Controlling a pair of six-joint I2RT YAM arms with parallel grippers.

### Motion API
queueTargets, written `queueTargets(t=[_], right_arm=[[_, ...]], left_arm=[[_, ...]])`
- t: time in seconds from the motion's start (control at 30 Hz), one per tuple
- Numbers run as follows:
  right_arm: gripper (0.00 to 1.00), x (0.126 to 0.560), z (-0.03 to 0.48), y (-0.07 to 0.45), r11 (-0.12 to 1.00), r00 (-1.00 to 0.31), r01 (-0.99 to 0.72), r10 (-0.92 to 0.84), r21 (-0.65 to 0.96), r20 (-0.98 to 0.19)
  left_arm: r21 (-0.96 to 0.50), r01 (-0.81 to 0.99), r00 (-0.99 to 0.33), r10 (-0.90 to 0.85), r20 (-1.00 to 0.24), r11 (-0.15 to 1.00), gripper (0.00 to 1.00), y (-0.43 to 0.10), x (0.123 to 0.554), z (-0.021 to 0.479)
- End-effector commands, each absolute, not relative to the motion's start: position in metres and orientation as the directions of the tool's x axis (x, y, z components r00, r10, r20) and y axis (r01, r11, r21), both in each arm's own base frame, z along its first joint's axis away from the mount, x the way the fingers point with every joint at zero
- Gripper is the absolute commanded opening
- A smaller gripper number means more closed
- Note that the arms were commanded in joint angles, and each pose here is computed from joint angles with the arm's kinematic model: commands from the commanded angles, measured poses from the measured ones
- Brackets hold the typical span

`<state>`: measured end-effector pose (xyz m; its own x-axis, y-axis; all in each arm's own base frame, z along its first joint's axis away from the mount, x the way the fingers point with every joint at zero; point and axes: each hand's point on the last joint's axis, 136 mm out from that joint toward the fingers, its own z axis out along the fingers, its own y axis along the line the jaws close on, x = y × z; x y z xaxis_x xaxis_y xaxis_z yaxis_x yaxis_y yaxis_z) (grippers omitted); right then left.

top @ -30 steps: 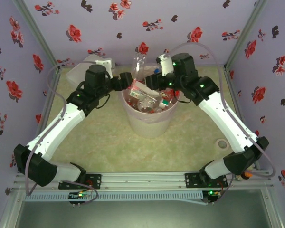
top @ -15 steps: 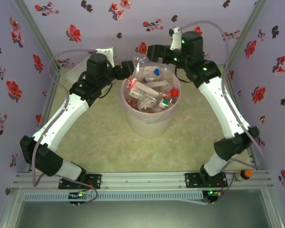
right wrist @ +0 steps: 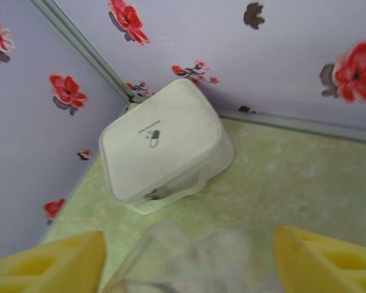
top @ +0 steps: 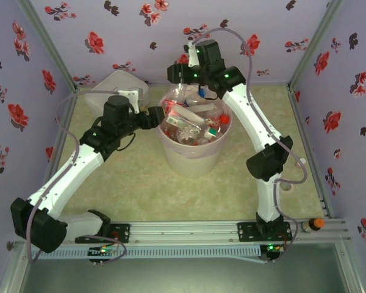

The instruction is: Put the plastic bottles in the bin

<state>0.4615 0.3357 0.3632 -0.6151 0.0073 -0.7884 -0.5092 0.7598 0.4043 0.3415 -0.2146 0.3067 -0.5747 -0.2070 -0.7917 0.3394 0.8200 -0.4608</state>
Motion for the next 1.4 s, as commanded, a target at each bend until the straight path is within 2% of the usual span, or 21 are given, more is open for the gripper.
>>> queueTargets(t=[0.0, 0.07, 0.17, 0.27, 0.43, 0.7, 0.9, 1.03, 1.17, 1.37], right_arm=[[0.56, 0.439, 0.394, 0.331, 0.726, -0.590, -0.556, 0.000, 0.406, -0.807], [0.43, 0.432, 0.403, 0.330, 0.717, -0.575, -0.571, -0.001, 0.400, -0.818], [0.29, 0.423, 0.422, 0.327, 0.702, -0.532, -0.600, 0.008, 0.383, -0.847], [0.26, 0.416, 0.445, 0.323, 0.697, -0.458, -0.634, 0.009, 0.334, -0.889], [0.15, 0.405, 0.495, 0.321, 0.667, -0.236, -0.712, 0.063, 0.217, -0.970], [0.11, 0.382, 0.563, 0.305, 0.649, -0.021, -0.749, 0.185, 0.138, -0.983], [0.06, 0.364, 0.598, 0.268, 0.740, 0.165, -0.670, 0.226, 0.059, -0.960], [0.03, 0.361, 0.612, 0.241, 0.802, 0.233, -0.595, 0.234, 0.052, -0.944], [0.02, 0.361, 0.622, 0.225, 0.817, 0.252, -0.571, 0.263, 0.076, -0.931], [0.01, 0.374, 0.599, 0.223, 0.845, 0.168, -0.532, 0.169, 0.055, -0.971]], left_arm=[[-0.487, 0.356, -0.554, -0.240, -0.797, 0.797, 0.79, -0.214, 0.339, 0.320], [-0.493, 0.353, -0.550, -0.249, -0.797, 0.795, 0.79, -0.213, 0.340, 0.322], [-0.502, 0.345, -0.544, -0.267, -0.796, 0.793, 0.79, -0.209, 0.342, 0.325], [-0.511, 0.339, -0.538, -0.283, -0.794, 0.790, 0.79, -0.206, 0.343, 0.327], [-0.522, 0.335, -0.531, -0.301, -0.792, 0.784, 0.79, -0.202, 0.342, 0.332], [-0.522, 0.336, -0.524, -0.305, -0.795, 0.784, 0.81, -0.201, 0.343, 0.339], [-0.509, 0.345, -0.515, -0.294, -0.805, 0.789, 0.81, -0.204, 0.349, 0.346], [-0.486, 0.357, -0.497, -0.278, -0.822, 0.797, 0.82, -0.208, 0.354, 0.355], [-0.477, 0.363, -0.493, -0.270, -0.827, 0.800, 0.83, -0.214, 0.359, 0.358], [-0.423, 0.447, -0.424, -0.229, -0.876, 0.788, 0.83, -0.226, 0.348, 0.394]])
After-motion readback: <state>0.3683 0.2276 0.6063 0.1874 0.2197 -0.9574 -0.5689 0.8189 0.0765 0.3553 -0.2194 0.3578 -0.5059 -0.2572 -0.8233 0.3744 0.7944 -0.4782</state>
